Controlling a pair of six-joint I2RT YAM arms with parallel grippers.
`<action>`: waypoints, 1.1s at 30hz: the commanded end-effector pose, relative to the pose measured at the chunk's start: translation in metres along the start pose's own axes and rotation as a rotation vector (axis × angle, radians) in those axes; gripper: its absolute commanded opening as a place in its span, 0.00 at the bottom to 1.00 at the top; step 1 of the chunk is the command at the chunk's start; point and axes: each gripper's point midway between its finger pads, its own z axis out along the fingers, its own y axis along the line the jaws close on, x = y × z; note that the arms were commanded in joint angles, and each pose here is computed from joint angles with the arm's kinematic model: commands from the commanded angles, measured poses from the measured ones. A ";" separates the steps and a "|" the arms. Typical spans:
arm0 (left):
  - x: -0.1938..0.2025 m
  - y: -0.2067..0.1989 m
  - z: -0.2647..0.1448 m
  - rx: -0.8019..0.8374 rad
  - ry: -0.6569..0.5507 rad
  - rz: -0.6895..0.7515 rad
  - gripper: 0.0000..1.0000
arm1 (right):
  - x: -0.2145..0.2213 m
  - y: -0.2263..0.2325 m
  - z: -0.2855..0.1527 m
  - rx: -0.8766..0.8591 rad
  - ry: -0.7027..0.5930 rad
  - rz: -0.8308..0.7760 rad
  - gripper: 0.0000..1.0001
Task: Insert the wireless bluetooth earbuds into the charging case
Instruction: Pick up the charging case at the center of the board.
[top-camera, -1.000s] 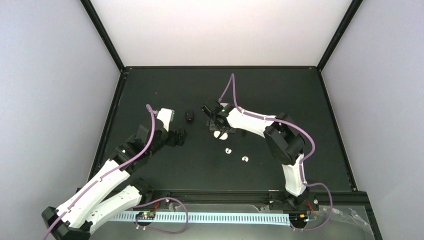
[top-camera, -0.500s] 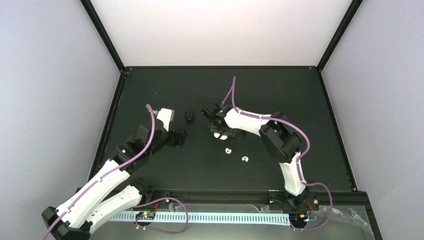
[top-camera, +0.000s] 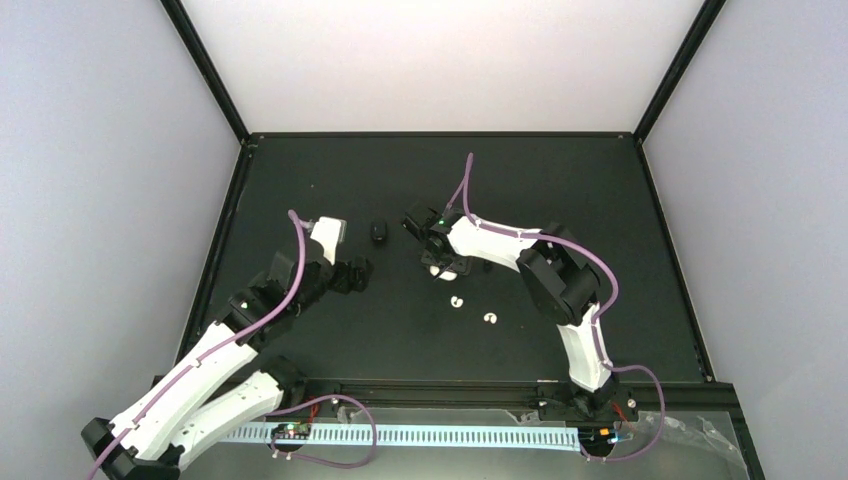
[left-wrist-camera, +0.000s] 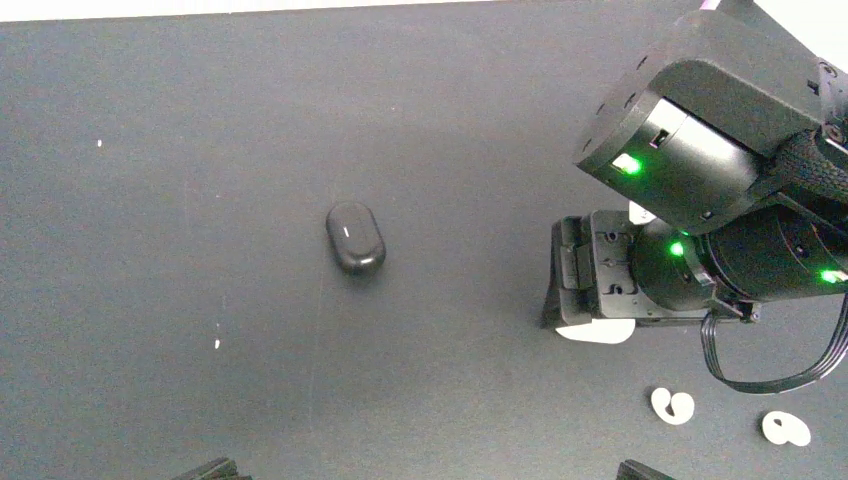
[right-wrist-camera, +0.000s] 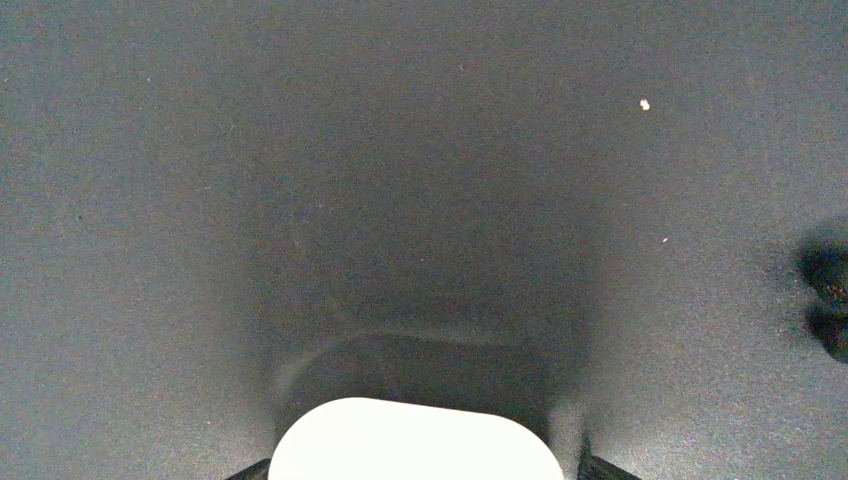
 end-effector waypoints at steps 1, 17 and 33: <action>-0.004 0.002 -0.005 -0.004 -0.023 -0.015 0.99 | 0.010 -0.002 0.012 0.029 0.026 -0.010 0.76; -0.008 0.001 -0.009 0.009 -0.043 -0.026 0.99 | 0.000 0.010 -0.021 -0.090 -0.015 0.020 0.58; -0.032 -0.048 -0.024 0.426 -0.432 -0.369 0.99 | -0.026 0.008 -0.159 -0.540 -0.130 0.230 0.57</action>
